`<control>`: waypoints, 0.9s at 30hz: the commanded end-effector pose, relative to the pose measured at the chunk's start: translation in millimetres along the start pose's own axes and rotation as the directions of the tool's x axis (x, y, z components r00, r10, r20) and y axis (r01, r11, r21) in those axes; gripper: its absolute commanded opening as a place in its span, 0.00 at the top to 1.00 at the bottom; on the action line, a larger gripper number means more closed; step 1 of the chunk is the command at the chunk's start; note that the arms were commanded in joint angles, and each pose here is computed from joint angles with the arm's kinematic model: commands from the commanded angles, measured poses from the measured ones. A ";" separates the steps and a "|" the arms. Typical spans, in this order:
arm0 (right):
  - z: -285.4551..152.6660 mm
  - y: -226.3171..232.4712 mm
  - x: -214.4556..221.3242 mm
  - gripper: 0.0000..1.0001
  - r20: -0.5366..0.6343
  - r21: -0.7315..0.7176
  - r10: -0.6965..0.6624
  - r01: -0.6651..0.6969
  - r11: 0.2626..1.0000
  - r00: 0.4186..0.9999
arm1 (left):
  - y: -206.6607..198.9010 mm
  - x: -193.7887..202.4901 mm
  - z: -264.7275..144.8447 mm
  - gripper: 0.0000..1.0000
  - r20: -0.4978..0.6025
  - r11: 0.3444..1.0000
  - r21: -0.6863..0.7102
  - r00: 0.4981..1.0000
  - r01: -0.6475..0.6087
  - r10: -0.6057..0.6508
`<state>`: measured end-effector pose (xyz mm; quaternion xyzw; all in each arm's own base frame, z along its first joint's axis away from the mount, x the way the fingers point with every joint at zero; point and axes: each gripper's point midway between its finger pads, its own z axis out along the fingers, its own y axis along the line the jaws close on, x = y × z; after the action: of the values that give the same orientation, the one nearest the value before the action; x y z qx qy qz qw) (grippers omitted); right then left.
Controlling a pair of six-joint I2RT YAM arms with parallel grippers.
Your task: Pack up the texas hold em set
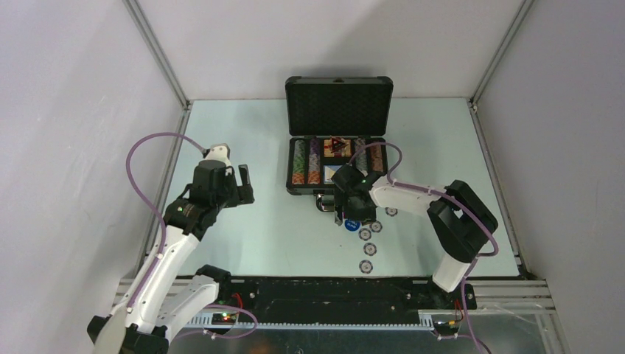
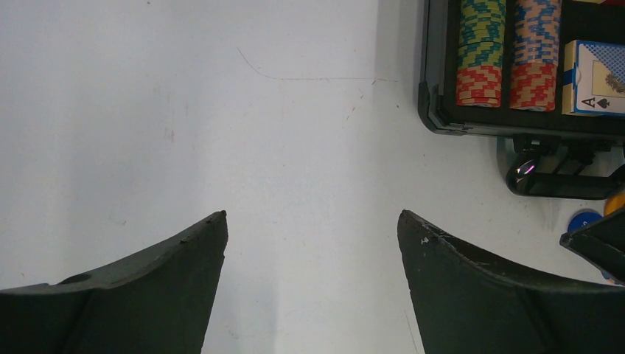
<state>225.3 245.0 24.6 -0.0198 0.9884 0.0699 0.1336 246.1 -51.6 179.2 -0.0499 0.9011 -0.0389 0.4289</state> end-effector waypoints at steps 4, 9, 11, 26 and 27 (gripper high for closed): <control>10.1 7.1 -1.5 0.24 -0.006 -0.008 0.006 -0.006 1.000 1.000 | 0.0 -5.9 0.8 0.10 0.024 1.000 0.002 1.000 -0.006 0.006; 13.9 8.8 -3.0 0.28 0.003 -0.006 -0.003 0.003 1.000 1.000 | 0.2 -5.9 1.1 0.10 0.024 1.000 0.001 1.000 -0.006 0.006; 15.3 5.8 -0.3 0.30 -0.002 0.022 -0.018 0.018 1.000 1.000 | 0.3 -6.0 1.3 0.10 0.024 1.000 0.001 1.000 -0.006 0.006; 19.3 7.1 7.1 0.44 -0.024 0.070 -0.068 0.069 0.995 0.997 | 0.2 -5.4 1.9 0.10 0.020 1.000 0.001 1.000 -0.008 0.008; 19.6 6.4 6.5 0.45 -0.023 0.072 -0.068 0.069 0.995 0.997 | 0.2 -5.4 2.1 0.10 0.019 1.000 0.001 1.000 -0.008 0.008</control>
<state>223.0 254.0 15.7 -0.0496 0.9890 0.0369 0.1346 246.1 -51.6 178.5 -0.0498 0.9017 -0.0385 0.4277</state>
